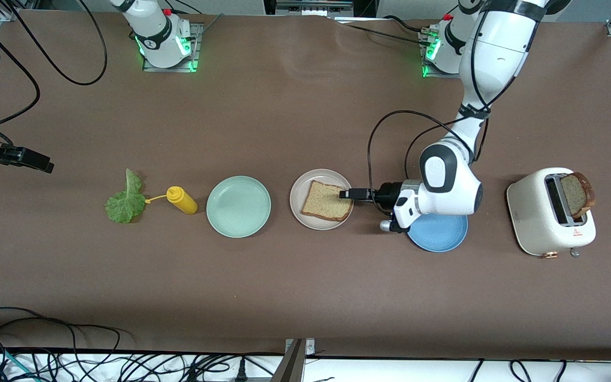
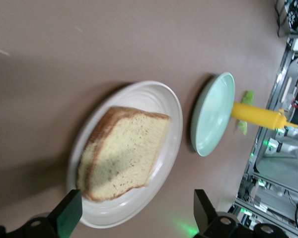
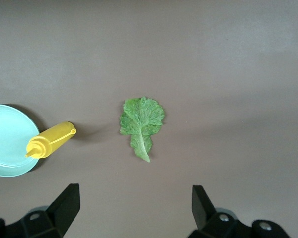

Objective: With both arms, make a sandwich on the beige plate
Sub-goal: 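Lower the toast onto the beige plate and open the left gripper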

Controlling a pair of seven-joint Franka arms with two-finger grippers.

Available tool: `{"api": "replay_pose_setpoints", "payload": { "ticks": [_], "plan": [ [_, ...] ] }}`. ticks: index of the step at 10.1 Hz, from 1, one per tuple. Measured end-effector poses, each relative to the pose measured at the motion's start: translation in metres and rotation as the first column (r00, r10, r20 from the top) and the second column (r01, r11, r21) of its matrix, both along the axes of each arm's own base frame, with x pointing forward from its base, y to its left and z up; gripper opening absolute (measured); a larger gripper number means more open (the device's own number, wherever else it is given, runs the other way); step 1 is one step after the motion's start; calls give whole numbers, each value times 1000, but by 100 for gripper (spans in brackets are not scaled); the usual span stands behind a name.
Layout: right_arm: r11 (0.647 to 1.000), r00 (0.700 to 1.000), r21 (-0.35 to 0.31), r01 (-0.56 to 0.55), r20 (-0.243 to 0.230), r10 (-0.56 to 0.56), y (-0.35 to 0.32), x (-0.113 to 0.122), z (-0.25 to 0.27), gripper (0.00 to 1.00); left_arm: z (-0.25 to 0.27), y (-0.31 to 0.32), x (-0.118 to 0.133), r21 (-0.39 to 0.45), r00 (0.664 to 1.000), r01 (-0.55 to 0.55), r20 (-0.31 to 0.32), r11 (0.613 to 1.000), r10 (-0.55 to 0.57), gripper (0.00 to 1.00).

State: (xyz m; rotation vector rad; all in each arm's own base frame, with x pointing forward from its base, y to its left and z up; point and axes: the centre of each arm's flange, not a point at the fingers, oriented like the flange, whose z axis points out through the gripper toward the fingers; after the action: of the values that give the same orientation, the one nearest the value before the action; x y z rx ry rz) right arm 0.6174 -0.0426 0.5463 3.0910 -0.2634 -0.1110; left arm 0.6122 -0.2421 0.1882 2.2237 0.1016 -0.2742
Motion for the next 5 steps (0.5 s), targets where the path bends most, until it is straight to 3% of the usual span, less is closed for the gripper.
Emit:
{"api": "replay_pose_setpoints", "payload": {
  "ticks": [3,5],
  "plan": [
    [1000,1000,0,0,0,0,0,0,0,100,-6,54,11,35,997,-73,-6,997,73,100],
    [1000,1000,0,0,0,0,0,0,0,100,30,108,26,179,996,6,91,984,-23,100]
  ]
}}
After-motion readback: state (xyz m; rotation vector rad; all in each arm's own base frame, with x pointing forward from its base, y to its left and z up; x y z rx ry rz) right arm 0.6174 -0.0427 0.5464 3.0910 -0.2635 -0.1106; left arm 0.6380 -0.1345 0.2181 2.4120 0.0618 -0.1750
